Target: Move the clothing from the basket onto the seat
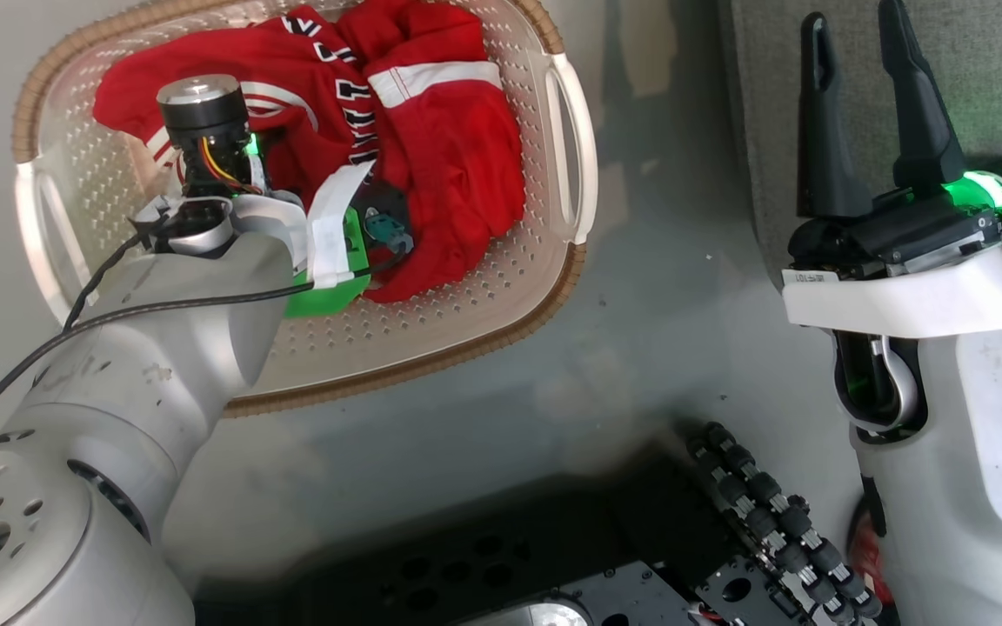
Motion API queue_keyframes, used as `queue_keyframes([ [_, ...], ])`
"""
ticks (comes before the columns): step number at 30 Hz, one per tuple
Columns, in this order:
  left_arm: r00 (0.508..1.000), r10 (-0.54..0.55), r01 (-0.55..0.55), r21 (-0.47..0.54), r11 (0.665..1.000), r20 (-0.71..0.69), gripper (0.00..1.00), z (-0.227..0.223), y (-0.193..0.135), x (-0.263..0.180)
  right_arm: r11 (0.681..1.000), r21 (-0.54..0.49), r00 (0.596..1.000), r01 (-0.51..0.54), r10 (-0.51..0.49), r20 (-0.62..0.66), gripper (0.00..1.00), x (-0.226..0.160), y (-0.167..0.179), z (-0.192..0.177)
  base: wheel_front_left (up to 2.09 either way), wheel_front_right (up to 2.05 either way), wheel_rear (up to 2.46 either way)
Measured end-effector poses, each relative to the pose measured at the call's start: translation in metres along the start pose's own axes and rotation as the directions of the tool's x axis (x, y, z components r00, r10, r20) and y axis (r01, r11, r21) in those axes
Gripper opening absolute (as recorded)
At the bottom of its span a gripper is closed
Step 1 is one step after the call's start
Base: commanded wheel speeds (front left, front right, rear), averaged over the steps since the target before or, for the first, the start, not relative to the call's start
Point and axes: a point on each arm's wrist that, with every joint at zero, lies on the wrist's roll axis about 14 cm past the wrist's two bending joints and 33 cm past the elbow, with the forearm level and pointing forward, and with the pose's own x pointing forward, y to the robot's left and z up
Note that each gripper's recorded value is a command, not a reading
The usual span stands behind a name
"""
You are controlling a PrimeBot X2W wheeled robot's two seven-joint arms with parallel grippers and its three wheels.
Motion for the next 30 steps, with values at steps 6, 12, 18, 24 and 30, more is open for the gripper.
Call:
queue_keyframes([
  [6,0.999,-0.037,0.037,-0.038,0.999,-0.003,1.00,-0.003,-0.014,0.013,1.000,-0.023,1.000,0.001,-0.001,-0.006,1.00,0.002,-0.003,-0.009,0.00,0.00,0.00],
  [12,0.998,-0.059,0.057,-0.062,0.996,-0.026,0.32,-0.014,-0.025,0.016,0.999,-0.033,1.000,0.002,-0.003,-0.013,1.00,0.004,-0.004,-0.017,0.00,0.00,0.00],
  [18,0.997,-0.073,0.071,-0.053,0.996,-0.036,0.00,-0.022,-0.033,0.017,1.000,-0.025,1.000,-0.003,0.002,-0.027,1.00,0.004,-0.002,-0.026,0.00,0.00,0.00],
  [24,0.998,-0.061,0.064,-0.079,0.995,0.032,0.00,-0.015,-0.029,0.014,1.000,-0.011,0.999,-0.010,0.010,-0.040,1.00,0.006,0.001,-0.032,0.00,0.00,0.00],
  [30,0.982,-0.036,0.052,-0.081,0.995,0.183,0.00,0.015,-0.028,-0.007,1.000,0.002,0.999,-0.019,0.019,-0.037,1.00,0.005,0.008,-0.023,0.00,0.00,0.00],
])
